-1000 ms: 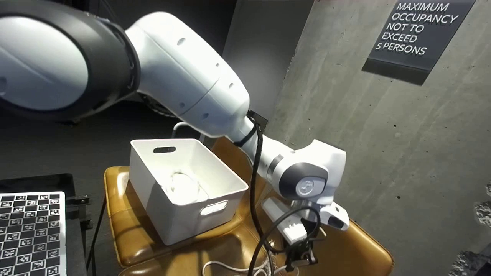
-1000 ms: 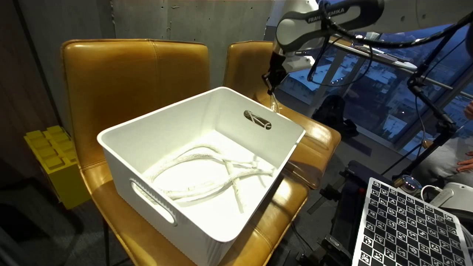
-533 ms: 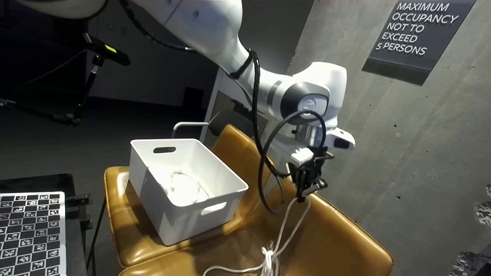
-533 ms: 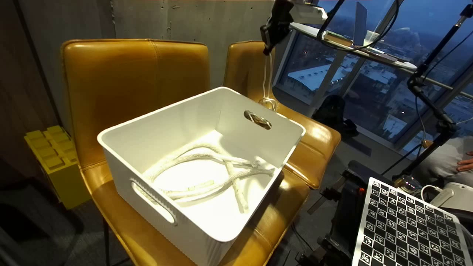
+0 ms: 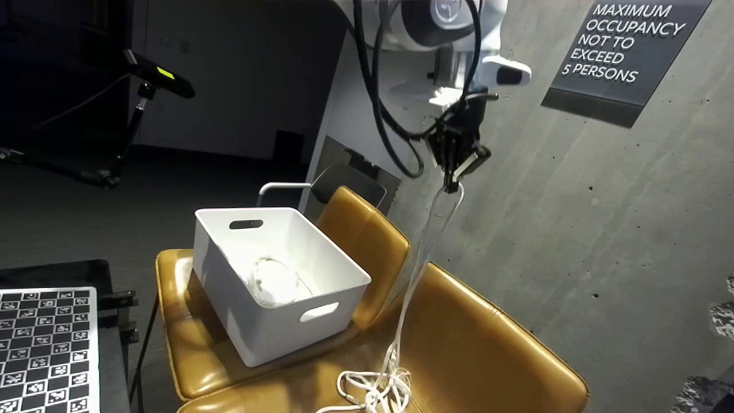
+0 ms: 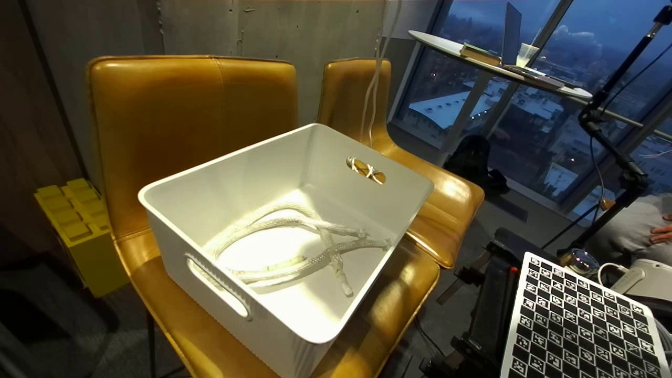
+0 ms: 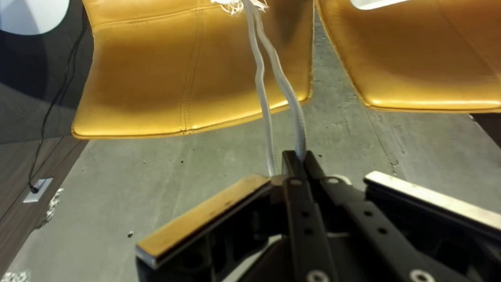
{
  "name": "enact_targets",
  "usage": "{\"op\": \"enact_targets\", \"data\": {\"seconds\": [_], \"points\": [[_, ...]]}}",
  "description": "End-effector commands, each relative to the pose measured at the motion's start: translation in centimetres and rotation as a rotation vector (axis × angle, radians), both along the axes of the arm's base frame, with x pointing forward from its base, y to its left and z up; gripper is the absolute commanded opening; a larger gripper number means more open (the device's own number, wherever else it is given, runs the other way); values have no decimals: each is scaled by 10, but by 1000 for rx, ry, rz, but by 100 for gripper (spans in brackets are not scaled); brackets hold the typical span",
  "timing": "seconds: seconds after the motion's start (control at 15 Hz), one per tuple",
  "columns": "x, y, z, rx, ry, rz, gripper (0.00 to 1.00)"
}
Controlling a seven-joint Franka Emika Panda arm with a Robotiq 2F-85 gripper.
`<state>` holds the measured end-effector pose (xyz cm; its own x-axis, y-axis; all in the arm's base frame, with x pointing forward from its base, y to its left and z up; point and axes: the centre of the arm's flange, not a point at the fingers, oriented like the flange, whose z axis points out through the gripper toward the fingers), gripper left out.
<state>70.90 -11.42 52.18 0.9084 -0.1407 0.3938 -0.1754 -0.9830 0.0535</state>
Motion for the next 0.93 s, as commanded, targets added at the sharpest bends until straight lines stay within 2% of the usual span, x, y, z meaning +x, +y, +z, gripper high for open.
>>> {"op": "enact_targets", "data": {"seconds": [0.0, 0.33, 0.6, 0.87], "points": [[-58, 15, 79, 23, -49, 8, 1], [-102, 37, 168, 31, -94, 24, 1], [-124, 83, 227, 44, -133, 52, 1], [-132, 97, 248, 75, -153, 63, 1]]}}
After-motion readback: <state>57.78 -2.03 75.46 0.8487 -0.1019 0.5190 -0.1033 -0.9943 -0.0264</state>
